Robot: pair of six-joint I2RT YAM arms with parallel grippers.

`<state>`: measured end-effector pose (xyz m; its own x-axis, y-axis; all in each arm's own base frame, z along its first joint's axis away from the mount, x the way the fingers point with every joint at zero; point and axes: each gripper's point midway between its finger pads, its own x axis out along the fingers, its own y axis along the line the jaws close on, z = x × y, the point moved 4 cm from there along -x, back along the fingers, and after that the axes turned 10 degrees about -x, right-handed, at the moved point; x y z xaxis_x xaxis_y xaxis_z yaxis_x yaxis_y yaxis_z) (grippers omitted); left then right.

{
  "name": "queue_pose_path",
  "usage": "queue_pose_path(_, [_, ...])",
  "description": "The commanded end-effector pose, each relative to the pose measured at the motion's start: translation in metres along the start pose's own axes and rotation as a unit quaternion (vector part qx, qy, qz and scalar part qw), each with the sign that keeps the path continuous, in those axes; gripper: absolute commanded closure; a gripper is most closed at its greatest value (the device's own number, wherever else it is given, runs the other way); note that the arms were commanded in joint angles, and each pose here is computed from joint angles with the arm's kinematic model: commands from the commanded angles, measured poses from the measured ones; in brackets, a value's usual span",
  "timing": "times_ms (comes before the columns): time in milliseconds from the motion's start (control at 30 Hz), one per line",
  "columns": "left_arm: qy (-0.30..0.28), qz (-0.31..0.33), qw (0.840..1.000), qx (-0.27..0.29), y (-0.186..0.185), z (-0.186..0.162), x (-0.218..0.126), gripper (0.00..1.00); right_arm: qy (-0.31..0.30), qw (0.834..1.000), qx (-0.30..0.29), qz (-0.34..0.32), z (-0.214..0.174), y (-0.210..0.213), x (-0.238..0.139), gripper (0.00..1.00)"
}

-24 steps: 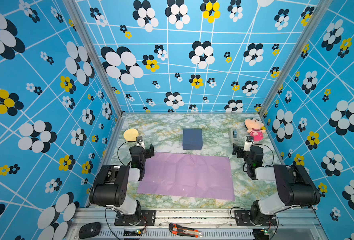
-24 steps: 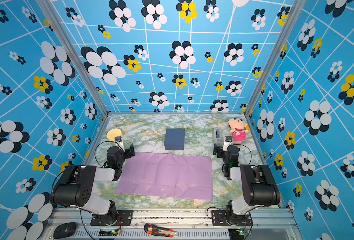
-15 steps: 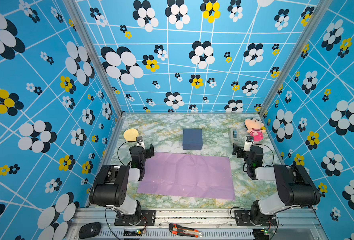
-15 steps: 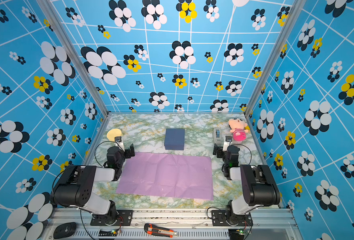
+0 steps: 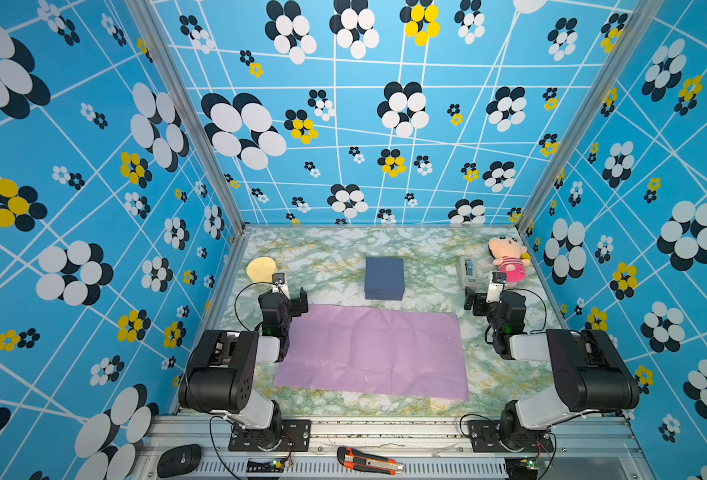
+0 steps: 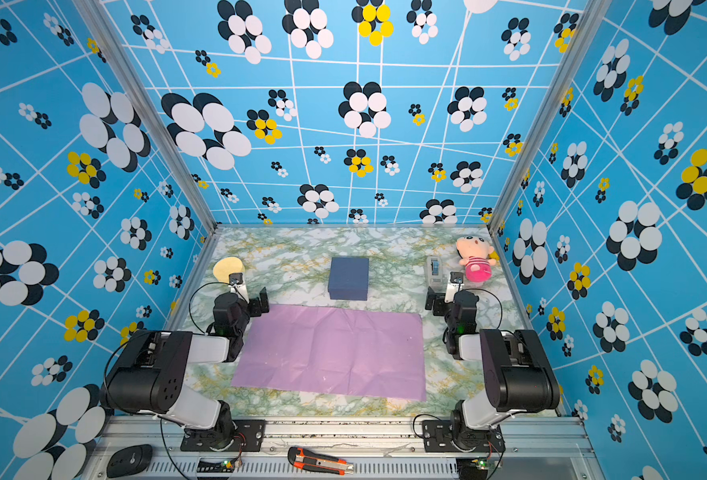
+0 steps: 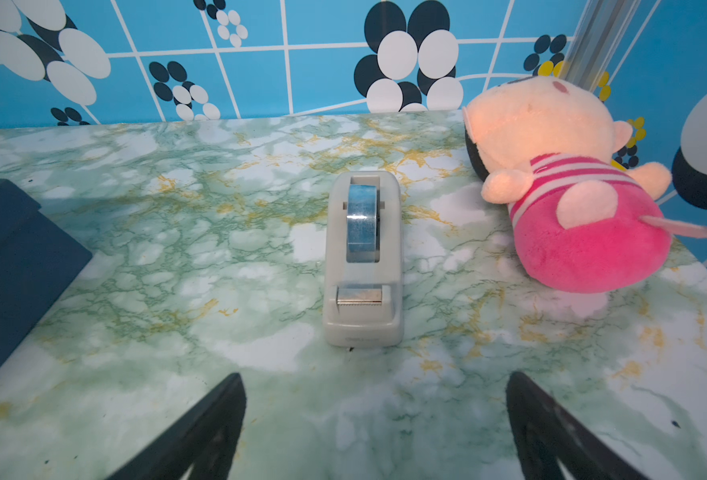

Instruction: Wrap the gift box in paper

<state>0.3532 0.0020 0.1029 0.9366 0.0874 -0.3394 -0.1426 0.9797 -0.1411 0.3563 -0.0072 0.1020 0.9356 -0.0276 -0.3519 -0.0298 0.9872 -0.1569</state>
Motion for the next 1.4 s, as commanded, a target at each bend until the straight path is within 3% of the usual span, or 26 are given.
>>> queue_pose_path(0, [-0.009, -0.009, 1.0, 0.003, -0.004, 0.008, 0.003, 0.01, -0.009, 1.0, 0.001, -0.004, 0.007, 0.0, 0.001, 0.01])
queue_pose_path(567, [-0.008, -0.009, 1.0, 0.004, -0.004, 0.007, 0.003, 0.01, -0.008, 1.0, 0.0, -0.005, 0.006, 0.0, 0.001, 0.0])
queue_pose_path(667, [-0.015, -0.019, 1.0, 0.018, -0.012, 0.013, -0.002, 0.01, -0.022, 1.0, -0.008, 0.015, 0.023, 0.003, -0.009, 0.0])
queue_pose_path(833, [0.004, -0.029, 0.998, 0.059, -0.036, 0.047, -0.017, 0.0, 0.081, 0.995, 0.058, 0.005, 0.07, -0.001, -0.043, 0.01])
queue_pose_path(967, [0.018, -0.077, 0.996, 0.048, -0.065, 0.084, -0.022, 0.02, 0.095, 0.993, 0.005, 0.066, 0.094, 0.05, -0.074, 0.0])
queue_pose_path(1167, [0.093, -0.171, 0.98, 0.044, -0.122, 0.115, 0.001, 0.03, 0.152, 0.964, 0.046, 0.212, 0.08, 0.143, -0.111, 0.01])
queue_pose_path(1367, [0.159, -0.237, 0.957, 0.054, -0.174, 0.112, 0.04, 0.05, 0.181, 0.925, 0.056, 0.329, 0.061, 0.227, -0.14, 0.2])
